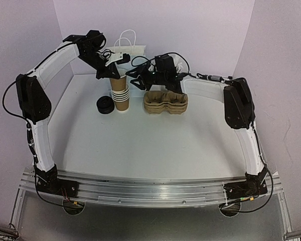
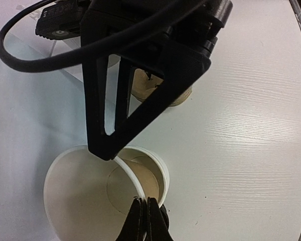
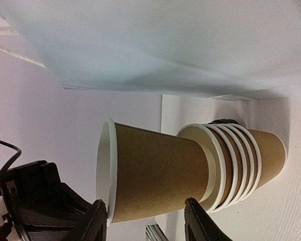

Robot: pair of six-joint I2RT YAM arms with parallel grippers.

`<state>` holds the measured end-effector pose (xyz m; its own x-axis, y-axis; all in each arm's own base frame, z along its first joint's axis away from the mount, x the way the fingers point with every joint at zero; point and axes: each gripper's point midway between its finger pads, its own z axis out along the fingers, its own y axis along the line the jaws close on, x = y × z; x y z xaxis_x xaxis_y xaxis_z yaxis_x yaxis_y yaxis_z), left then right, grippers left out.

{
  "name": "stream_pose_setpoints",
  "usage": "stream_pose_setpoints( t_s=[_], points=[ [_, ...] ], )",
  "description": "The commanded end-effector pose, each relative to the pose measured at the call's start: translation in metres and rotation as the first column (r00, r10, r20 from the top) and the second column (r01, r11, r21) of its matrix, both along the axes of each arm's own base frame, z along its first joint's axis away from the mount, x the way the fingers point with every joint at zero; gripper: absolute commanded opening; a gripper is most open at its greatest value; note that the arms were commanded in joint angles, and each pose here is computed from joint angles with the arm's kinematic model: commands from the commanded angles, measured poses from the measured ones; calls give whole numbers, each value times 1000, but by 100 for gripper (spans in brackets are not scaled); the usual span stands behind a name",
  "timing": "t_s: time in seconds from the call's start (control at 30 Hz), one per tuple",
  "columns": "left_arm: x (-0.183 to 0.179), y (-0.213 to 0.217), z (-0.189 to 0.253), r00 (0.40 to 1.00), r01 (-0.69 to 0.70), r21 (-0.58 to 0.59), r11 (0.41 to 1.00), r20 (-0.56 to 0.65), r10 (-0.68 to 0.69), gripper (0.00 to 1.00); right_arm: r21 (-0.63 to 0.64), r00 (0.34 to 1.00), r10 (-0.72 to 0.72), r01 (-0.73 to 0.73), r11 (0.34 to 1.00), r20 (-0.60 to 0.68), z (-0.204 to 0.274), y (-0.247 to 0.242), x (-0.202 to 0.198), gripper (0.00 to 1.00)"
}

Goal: Pack the takeout coffee

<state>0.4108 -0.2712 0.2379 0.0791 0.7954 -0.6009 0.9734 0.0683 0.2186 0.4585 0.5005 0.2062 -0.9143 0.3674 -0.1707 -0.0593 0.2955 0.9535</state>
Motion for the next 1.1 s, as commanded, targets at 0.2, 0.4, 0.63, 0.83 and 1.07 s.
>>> stream_pose_setpoints(
  t_s=[0.2,0.4,0.63,0.83,1.07],
  points=[
    [-29,9,93,965,80,-100,992,255,-53,0,21,980,-1,-3,1000,198,93,-18,-15,63],
    [-94,3,86,946,236,-94,967,248,-207,0,-86,962,-43,68,994,269,111,-54,-32,67],
    [-167,-12,19,912,392,-114,913,178,-370,0,-309,961,-86,169,936,263,84,-107,-55,73],
    [-182,-35,-47,856,498,-151,854,243,-456,0,-404,973,-103,181,897,206,44,-129,-67,74],
    [-174,-42,-100,865,497,-146,855,162,-475,0,-441,986,-93,146,885,141,13,-133,-79,74]
  ],
)
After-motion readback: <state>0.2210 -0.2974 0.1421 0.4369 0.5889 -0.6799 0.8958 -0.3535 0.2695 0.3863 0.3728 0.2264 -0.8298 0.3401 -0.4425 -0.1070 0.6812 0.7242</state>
